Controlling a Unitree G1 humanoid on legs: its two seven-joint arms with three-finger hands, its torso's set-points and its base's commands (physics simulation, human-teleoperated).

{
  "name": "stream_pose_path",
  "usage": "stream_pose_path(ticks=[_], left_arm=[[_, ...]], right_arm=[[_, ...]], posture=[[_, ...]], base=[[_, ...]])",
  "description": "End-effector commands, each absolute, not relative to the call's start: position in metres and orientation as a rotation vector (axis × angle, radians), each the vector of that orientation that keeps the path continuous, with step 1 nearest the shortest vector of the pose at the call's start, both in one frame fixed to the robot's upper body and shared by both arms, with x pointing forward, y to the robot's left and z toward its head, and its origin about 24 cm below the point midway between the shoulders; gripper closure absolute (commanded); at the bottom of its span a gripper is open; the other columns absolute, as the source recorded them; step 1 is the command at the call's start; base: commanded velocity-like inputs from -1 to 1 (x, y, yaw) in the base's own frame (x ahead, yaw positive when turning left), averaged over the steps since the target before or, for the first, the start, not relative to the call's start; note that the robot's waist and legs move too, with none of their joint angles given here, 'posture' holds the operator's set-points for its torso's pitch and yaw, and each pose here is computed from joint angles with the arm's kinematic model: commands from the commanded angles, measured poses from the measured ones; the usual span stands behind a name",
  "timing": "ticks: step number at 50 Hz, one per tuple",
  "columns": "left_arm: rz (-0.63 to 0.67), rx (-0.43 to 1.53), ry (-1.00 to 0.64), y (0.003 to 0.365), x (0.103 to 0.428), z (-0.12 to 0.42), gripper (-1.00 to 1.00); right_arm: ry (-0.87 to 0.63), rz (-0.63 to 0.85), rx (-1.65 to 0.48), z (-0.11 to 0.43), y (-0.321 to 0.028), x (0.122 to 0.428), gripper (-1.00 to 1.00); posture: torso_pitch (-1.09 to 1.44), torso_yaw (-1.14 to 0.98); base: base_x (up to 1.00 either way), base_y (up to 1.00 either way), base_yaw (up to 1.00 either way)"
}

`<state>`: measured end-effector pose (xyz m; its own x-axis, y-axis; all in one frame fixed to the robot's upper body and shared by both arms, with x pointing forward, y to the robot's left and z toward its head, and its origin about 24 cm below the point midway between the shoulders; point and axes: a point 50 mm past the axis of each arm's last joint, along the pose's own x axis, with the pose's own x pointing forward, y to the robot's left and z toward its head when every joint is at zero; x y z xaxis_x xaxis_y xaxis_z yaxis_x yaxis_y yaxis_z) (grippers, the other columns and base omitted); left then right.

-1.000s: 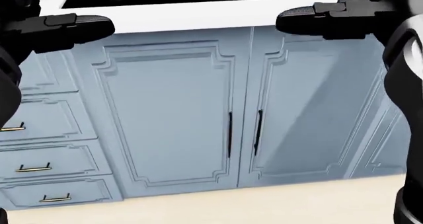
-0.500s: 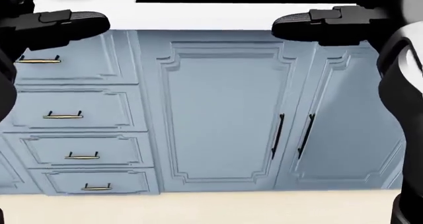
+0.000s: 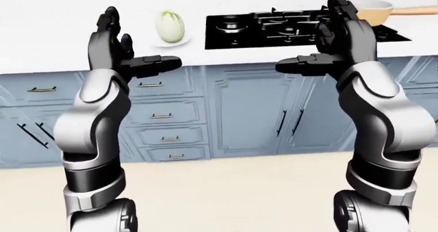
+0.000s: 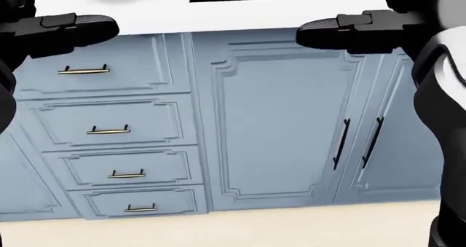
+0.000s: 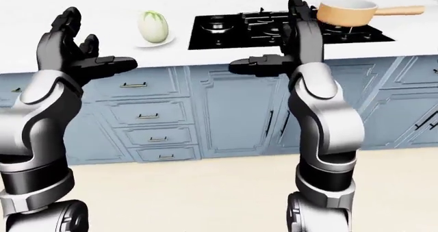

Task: Pick the zucchini from the plate and place it in the pan.

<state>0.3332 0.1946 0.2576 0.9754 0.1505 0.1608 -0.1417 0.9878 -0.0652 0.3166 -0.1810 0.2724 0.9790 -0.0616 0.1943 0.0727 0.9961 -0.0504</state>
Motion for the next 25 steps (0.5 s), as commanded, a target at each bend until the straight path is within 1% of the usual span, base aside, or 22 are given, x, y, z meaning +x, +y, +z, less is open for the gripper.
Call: stream_pose_path(ticks=[1, 25], left_arm=[[0.115, -0.052, -0.274, 0.1881, 0.3274, 0.2800, -1.00], [0.113, -0.051, -0.277, 0.1881, 0.3276, 0.2800, -1.00]], right_arm=[[-0.307, -0.102, -0.055, 0.2951, -0.1866, 0.3086, -1.00], [-0.313, -0.095, -0.050, 0.2939, -0.1856, 0.3092, -1.00]], posture=[[0.00, 0.00], [0.00, 0.00]], base=[[0.00, 0.46, 0.00], [0.00, 0.44, 0.00]])
